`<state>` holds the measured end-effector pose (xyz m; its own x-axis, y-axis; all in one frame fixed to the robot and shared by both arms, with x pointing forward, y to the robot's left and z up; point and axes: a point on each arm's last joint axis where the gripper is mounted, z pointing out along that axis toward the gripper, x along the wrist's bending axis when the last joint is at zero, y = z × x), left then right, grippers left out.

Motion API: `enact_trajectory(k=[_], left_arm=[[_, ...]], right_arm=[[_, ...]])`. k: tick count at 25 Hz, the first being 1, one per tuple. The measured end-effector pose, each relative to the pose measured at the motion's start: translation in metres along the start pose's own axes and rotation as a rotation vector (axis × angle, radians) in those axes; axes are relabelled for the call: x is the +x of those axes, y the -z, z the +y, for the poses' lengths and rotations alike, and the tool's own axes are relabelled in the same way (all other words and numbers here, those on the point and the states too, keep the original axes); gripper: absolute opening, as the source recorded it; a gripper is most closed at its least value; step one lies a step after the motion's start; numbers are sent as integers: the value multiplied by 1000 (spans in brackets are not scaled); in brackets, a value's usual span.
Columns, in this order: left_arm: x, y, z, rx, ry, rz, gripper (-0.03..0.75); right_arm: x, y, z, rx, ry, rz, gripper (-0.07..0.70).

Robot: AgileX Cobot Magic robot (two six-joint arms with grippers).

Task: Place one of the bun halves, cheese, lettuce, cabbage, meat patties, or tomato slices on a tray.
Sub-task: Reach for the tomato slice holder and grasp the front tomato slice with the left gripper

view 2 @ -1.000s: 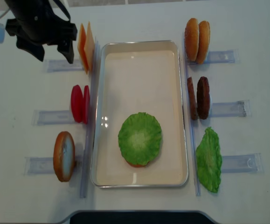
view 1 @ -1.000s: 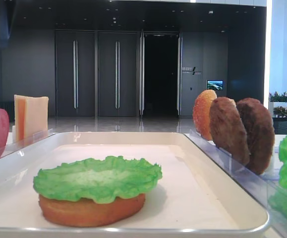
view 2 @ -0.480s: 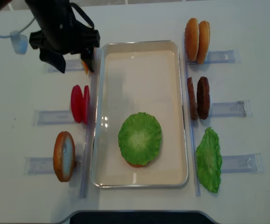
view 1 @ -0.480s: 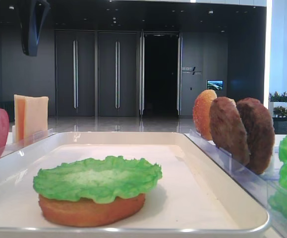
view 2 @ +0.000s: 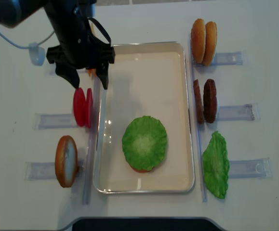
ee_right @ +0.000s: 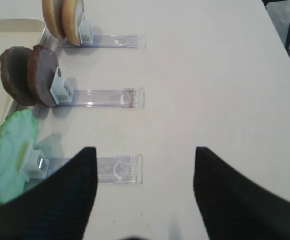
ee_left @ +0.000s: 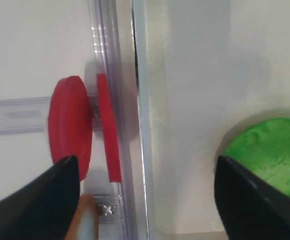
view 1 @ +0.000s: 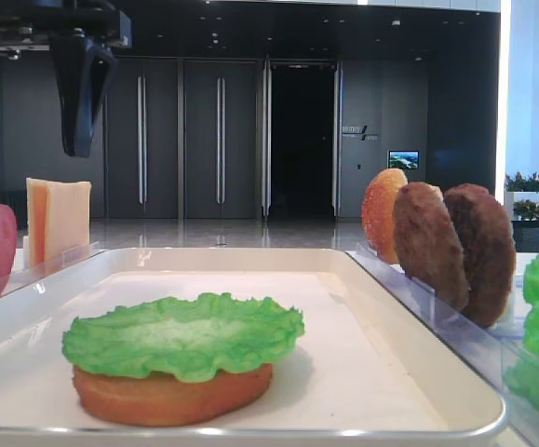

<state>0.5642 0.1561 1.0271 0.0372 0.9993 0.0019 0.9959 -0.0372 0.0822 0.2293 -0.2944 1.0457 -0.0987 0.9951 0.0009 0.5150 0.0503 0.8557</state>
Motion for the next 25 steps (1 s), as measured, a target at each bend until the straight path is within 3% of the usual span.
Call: enact_trajectory(k=[25], left_arm=[[0, -45, 0, 118, -13, 65, 643]], right_arm=[[0, 0, 0, 0, 0, 1, 432]])
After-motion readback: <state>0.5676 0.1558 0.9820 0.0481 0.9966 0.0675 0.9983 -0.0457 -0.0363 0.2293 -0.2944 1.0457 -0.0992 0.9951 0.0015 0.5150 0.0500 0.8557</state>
